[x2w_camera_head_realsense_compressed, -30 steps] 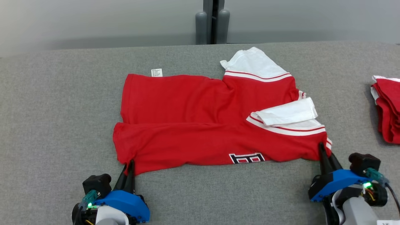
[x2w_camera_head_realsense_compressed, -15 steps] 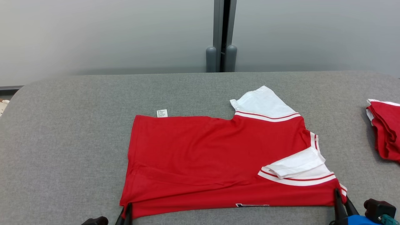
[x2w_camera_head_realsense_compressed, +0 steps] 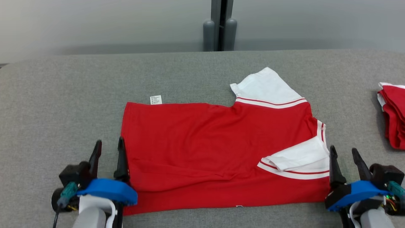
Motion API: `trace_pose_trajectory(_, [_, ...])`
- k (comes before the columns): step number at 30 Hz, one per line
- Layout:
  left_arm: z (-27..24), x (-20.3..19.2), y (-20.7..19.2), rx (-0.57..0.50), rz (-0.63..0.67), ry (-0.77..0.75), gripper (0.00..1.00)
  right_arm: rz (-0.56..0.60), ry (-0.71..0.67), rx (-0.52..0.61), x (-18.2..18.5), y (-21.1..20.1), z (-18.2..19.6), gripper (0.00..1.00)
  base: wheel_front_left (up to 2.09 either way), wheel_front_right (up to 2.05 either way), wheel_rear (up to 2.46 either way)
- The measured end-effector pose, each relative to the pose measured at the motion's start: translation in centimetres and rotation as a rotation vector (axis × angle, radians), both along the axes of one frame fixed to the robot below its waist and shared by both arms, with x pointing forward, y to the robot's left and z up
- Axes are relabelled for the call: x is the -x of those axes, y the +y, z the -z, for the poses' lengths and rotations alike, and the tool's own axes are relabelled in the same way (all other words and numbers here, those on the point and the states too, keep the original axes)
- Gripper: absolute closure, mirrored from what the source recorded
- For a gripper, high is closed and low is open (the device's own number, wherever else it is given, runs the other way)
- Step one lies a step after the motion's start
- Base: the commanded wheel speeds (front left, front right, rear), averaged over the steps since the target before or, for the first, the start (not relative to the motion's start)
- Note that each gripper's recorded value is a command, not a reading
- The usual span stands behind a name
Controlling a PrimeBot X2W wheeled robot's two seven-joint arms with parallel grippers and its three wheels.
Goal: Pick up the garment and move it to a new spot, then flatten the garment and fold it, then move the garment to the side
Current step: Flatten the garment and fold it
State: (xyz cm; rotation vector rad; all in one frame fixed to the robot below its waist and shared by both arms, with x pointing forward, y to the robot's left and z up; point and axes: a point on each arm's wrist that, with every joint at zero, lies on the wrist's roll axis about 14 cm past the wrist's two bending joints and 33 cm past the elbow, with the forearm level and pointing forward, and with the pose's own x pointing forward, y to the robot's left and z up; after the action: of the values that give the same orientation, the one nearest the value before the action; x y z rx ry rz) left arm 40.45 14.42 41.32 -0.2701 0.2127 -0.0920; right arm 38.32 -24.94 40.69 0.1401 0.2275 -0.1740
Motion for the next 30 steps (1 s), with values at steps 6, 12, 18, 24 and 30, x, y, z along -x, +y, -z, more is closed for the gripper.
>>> trace_pose_trajectory(6, [1.0,-5.7,-1.1,-0.077,0.088,0.047,0.0,-0.052,-0.026,0.026,-3.1,1.2,-0.7,0.0,0.0,0.0,0.0])
trace_pose_trajectory(12, [2.9,-9.7,-1.6,-0.125,0.134,0.154,0.0,-0.088,-0.036,0.059,-5.4,1.3,-1.0,0.0,0.0,0.0,0.0])
trace_pose_trajectory(18, [5.8,-10.4,-1.3,-0.17,0.148,0.266,0.0,-0.12,-0.031,0.099,-7.2,0.9,-1.2,0.0,0.0,0.0,0.0])
trace_pose_trajectory(24, [7.1,-10.6,-1.7,-0.174,0.167,0.304,0.0,-0.162,-0.045,0.147,-9.9,0.7,-2.0,0.0,0.0,0.0,0.0])
trace_pose_trajectory(30, [7.2,-11.1,-1.4,-0.177,0.162,0.29,1.0,-0.248,0.014,0.193,-13.2,2.1,-1.7,0.0,0.0,0.0,0.0])
